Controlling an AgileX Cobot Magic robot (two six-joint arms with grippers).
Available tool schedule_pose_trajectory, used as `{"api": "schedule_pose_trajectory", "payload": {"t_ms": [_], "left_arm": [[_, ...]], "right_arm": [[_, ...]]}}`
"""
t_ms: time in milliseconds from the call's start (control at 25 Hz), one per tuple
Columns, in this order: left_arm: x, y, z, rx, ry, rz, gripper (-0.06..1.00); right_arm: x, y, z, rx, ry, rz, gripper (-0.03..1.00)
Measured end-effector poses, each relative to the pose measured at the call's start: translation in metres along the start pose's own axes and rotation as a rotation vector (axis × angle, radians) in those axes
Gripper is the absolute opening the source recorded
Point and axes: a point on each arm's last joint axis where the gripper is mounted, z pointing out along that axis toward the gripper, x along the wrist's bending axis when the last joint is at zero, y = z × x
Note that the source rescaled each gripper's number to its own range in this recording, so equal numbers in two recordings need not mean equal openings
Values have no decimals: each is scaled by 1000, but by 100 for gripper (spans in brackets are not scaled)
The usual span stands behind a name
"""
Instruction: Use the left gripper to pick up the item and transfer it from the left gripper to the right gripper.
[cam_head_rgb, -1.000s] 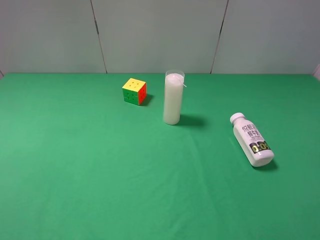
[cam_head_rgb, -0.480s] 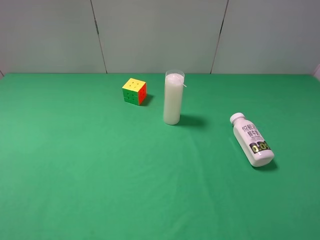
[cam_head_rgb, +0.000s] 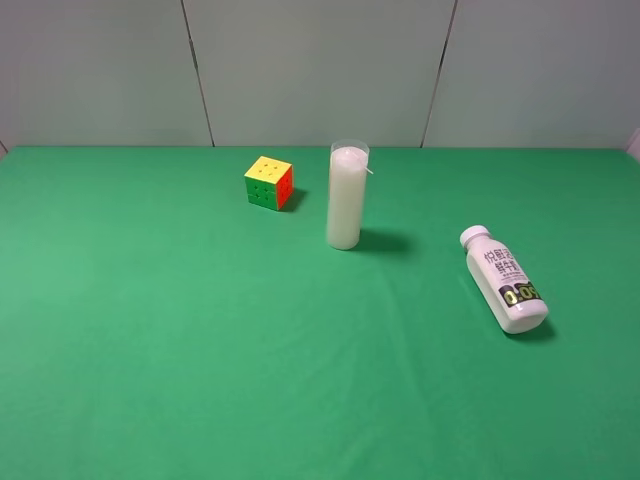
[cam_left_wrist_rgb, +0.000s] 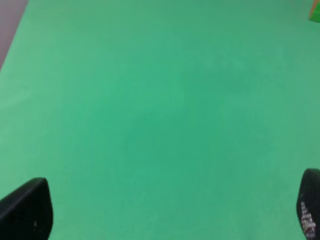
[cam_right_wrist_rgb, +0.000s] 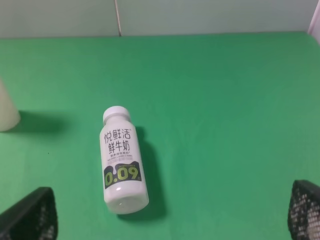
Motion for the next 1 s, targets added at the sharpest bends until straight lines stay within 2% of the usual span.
{"api": "schedule_pose_trajectory", "payload": {"t_ms": [200, 440, 1000], "left_arm": [[0, 0, 0, 0, 1, 0, 94], [0, -1, -1, 0, 69, -36, 94], [0, -1, -1, 0, 67, -35, 94]], "right_arm": [[0, 0, 0, 0, 0, 0, 100], [0, 0, 0, 0, 0, 0, 100], [0, 0, 0, 0, 0, 0, 100]]}}
